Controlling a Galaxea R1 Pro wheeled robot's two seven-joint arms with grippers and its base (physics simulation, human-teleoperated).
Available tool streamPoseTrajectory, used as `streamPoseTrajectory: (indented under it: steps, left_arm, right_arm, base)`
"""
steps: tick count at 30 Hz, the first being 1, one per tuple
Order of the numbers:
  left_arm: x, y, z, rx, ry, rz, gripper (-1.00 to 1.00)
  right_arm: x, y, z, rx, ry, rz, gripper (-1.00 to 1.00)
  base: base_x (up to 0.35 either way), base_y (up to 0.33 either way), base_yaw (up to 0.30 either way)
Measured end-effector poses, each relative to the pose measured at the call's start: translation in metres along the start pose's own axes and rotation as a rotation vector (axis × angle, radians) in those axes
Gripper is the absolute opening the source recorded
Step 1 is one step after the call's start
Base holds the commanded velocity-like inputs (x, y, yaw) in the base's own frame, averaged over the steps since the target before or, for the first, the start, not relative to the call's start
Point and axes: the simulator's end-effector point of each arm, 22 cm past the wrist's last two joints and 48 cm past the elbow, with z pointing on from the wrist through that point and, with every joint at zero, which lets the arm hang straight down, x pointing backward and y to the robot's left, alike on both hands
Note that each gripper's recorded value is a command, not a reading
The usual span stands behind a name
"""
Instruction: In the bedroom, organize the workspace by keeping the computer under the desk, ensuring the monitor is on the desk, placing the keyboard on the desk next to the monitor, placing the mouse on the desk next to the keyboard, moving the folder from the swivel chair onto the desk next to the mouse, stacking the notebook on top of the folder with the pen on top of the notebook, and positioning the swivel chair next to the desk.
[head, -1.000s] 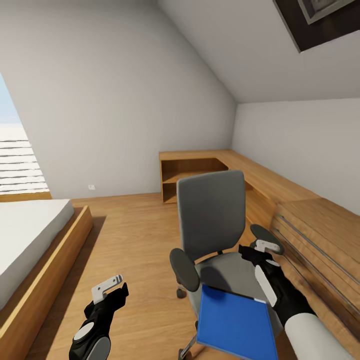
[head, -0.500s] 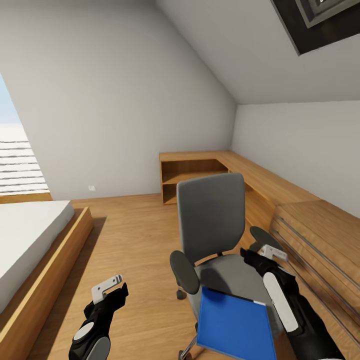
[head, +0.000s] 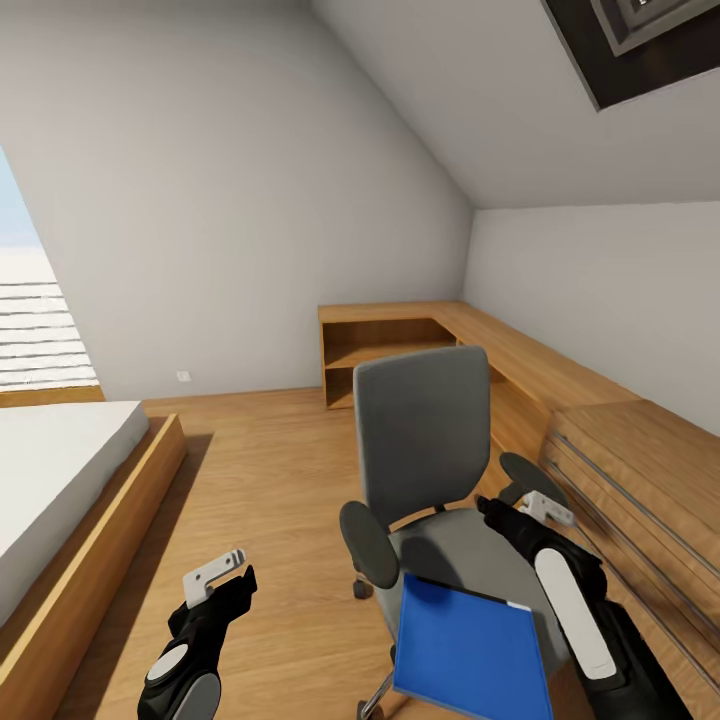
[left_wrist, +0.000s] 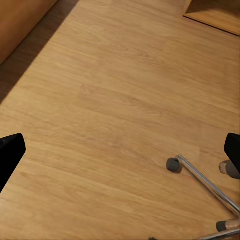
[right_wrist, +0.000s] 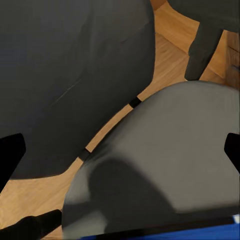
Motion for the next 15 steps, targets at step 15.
streamPoseTrajectory:
  steps: [15]
  left_arm:
    - [0.0004, -0.0012, 0.0000, 0.003, 0.001, 0.000, 1.00]
  right_arm:
    - [0.0078, 0.0026, -0.0021, -0.024, 0.020, 0.041, 1.00]
  base:
    - [-0.115, 0.212, -0.105]
